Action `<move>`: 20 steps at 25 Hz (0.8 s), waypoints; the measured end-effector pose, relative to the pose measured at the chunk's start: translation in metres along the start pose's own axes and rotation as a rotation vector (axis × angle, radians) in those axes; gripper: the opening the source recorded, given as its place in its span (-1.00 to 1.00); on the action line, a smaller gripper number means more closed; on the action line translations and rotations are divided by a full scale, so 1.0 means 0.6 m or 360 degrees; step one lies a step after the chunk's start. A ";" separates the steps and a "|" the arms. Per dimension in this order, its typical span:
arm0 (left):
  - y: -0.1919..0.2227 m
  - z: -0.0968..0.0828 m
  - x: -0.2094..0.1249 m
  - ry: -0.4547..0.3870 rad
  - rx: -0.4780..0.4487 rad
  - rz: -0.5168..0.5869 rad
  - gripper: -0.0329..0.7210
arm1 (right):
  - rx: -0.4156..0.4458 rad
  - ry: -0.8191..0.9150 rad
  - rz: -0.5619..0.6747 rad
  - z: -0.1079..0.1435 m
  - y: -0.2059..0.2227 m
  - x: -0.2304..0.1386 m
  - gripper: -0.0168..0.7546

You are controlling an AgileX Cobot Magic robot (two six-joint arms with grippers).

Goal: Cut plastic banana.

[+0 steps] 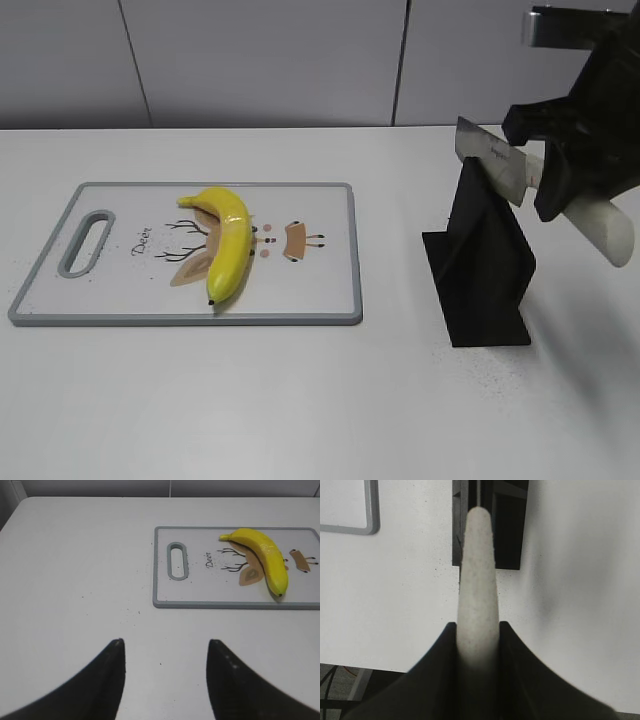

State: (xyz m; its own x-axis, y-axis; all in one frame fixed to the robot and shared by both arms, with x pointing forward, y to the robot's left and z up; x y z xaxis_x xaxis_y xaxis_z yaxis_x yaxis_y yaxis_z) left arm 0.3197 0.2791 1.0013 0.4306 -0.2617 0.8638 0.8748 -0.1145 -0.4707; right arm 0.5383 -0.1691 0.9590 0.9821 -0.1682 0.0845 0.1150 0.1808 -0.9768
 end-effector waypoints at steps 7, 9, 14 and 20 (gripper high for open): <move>0.000 0.000 0.000 0.0000 0.0000 0.0000 0.40 | -0.0004 -0.0052 -0.0157 0.011 -0.050 0.039 -0.53; 0.000 0.000 0.000 0.0000 0.0000 0.0000 0.40 | -0.0016 -0.0071 -0.0215 0.012 -0.064 0.051 -0.53; 0.000 -0.001 0.000 -0.0002 -0.0003 -0.0001 0.40 | -0.0040 -0.0259 -0.0297 0.014 -0.086 0.068 -0.53; 0.000 -0.002 0.001 -0.0006 -0.0011 -0.0004 0.40 | -0.0006 -0.0561 -0.0432 0.032 -0.097 0.093 -0.53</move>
State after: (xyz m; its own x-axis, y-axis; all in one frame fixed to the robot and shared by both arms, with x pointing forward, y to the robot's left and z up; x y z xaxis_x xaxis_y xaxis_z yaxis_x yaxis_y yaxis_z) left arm 0.3196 0.2777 1.0015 0.4294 -0.2578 0.8656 0.8743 -0.1216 -0.4699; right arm 0.5892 -0.1705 1.0241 0.9074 0.1316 0.3990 0.3756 0.1718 -0.9107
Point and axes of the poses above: a point on each arm's last joint axis where the gripper is mounted, y pointing out along that axis toward the gripper, z along the wrist's bending axis when the last joint is at zero, x = y × z, the point moved 10 cm from there along y, pointing out along that axis toward the gripper, and after that the axes turned 11 degrees about y, right-handed, at the moved point
